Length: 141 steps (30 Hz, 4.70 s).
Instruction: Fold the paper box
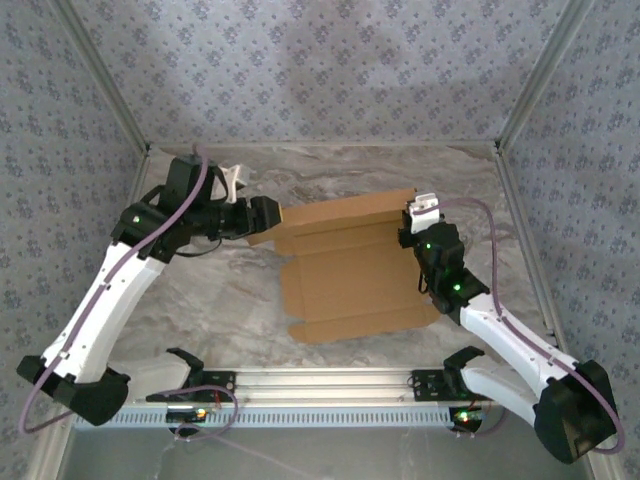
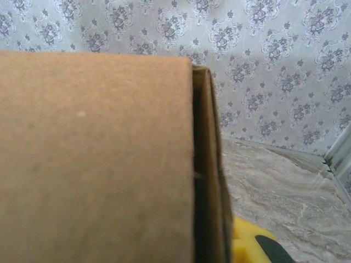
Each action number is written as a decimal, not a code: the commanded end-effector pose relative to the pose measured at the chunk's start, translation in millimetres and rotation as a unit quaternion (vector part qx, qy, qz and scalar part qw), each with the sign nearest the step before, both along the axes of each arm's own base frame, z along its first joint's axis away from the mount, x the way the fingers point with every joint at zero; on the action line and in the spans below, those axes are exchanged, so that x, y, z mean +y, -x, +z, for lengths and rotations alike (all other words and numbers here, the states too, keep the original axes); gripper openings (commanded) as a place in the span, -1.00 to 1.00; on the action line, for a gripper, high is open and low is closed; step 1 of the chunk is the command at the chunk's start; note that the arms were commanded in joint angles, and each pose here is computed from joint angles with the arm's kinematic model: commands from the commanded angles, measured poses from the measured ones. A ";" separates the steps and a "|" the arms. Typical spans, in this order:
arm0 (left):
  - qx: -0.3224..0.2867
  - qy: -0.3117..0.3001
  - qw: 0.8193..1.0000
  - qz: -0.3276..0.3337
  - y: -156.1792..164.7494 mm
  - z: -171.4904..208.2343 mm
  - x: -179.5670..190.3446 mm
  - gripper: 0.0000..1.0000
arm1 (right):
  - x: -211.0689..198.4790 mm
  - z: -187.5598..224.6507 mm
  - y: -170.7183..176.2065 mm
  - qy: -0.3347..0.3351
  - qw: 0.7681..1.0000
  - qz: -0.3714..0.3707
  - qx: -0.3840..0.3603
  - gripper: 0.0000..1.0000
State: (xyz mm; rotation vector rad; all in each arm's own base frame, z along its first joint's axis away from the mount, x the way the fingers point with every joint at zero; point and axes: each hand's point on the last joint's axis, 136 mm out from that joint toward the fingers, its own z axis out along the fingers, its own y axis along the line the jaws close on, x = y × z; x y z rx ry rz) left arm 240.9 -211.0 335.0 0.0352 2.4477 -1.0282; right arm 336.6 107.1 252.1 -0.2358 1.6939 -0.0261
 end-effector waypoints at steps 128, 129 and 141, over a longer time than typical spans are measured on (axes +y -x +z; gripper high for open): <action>-0.063 0.266 0.962 -0.017 -115.0 -37.4 -52.0 -0.44 | -28.2 26.1 -57.0 -0.290 0.956 -0.004 0.038 -1.00; -0.062 0.263 0.963 -0.015 -119.9 -39.5 -50.5 -0.48 | -27.4 25.9 -62.4 -0.286 0.958 -0.004 0.038 -1.00; -0.045 0.267 0.963 -0.006 -157.7 -52.7 -51.3 -0.01 | -20.2 24.4 -116.7 -0.303 0.953 0.008 0.014 -1.00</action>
